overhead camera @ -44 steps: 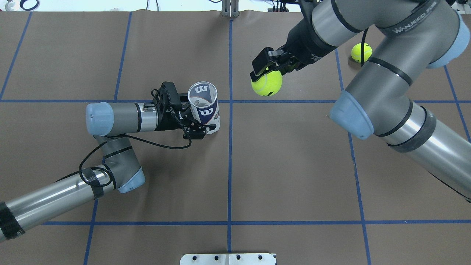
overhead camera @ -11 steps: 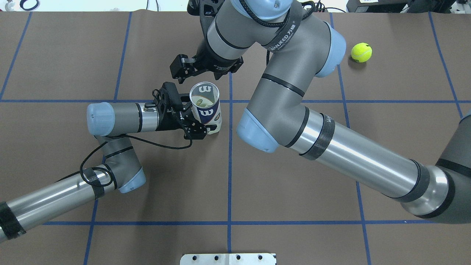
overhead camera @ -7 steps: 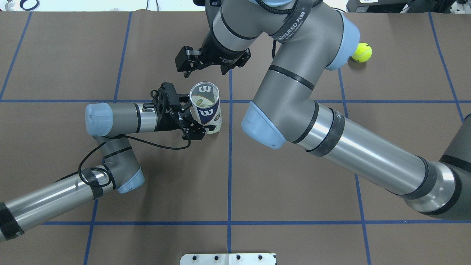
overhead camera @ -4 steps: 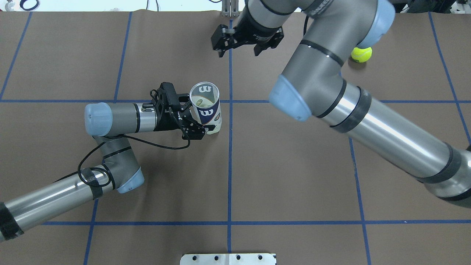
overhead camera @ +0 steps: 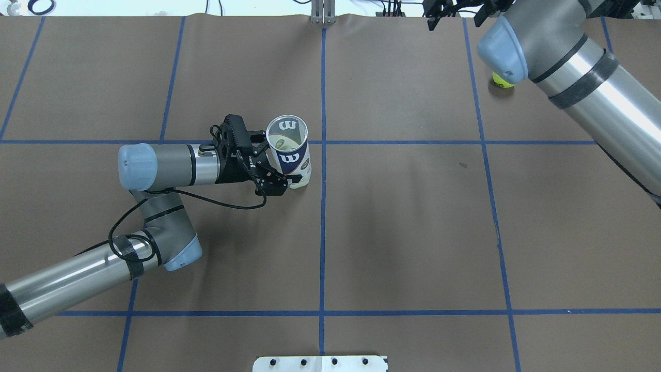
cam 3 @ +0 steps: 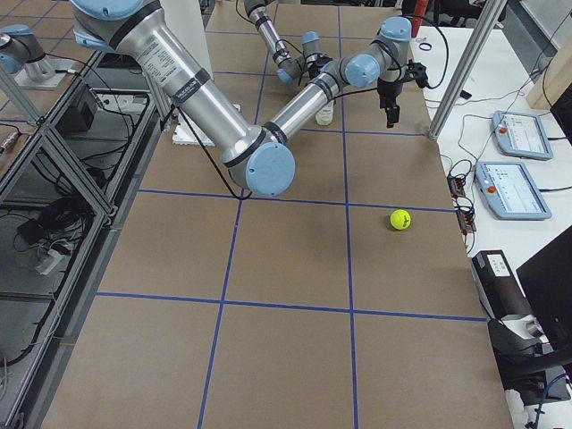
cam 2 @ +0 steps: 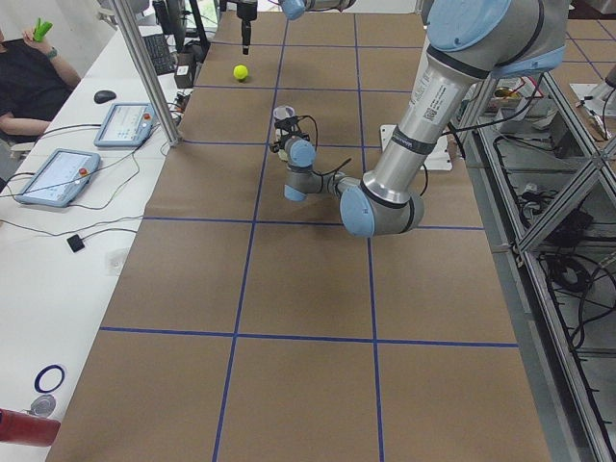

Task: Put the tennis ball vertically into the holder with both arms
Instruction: 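Lower the right gripper onto the second yellow tennis ball and grasp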

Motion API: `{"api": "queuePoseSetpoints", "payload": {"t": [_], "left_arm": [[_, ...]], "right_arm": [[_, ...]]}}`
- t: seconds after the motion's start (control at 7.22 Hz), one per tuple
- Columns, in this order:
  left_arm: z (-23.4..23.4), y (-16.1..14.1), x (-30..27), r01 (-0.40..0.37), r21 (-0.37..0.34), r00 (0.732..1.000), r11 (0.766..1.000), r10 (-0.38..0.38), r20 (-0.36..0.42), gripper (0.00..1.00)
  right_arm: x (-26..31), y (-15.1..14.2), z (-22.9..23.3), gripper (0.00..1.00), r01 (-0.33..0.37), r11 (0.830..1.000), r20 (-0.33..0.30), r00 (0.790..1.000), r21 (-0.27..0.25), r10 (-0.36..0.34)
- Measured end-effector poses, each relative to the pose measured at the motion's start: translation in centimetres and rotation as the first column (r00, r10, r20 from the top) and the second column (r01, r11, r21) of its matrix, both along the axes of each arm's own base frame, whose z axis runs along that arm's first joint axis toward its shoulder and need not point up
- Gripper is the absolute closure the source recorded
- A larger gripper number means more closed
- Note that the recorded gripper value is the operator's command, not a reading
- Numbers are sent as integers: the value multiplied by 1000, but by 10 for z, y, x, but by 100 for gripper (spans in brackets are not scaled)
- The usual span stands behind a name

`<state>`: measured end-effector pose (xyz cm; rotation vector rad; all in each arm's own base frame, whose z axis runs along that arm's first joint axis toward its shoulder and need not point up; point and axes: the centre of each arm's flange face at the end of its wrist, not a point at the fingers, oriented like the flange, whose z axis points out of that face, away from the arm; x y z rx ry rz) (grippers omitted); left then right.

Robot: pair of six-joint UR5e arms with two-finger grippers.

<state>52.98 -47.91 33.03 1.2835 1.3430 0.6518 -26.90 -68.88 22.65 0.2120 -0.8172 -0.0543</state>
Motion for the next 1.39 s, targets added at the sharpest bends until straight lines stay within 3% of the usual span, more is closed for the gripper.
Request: {"api": "queuePoseSetpoints", "payload": {"t": [0.14, 0.28, 0.55, 0.97, 1.39], "left_arm": [[0, -1, -1, 1, 0, 1000, 1000, -1, -1, 1], [0, -1, -1, 2, 0, 1000, 1000, -2, -1, 1], [1, -1, -2, 2, 0, 1000, 1000, -2, 0, 1], [2, -1, -2, 3, -1, 1000, 1000, -3, 1, 1], [5, -1, -3, 4, -4, 1000, 1000, -4, 6, 1]], "right_arm": [[9, -28, 45, 1, -18, 999, -33, 999, -45, 17], [17, -55, 97, 1, -34, 998, -57, 998, -55, 31], [31, -79, 176, 1, -43, 999, -139, 989, -18, 40], [13, -72, 215, 1, -42, 999, -203, 978, 21, 45], [-20, -60, 249, 1, -50, 998, -226, 972, 47, 60]]}}
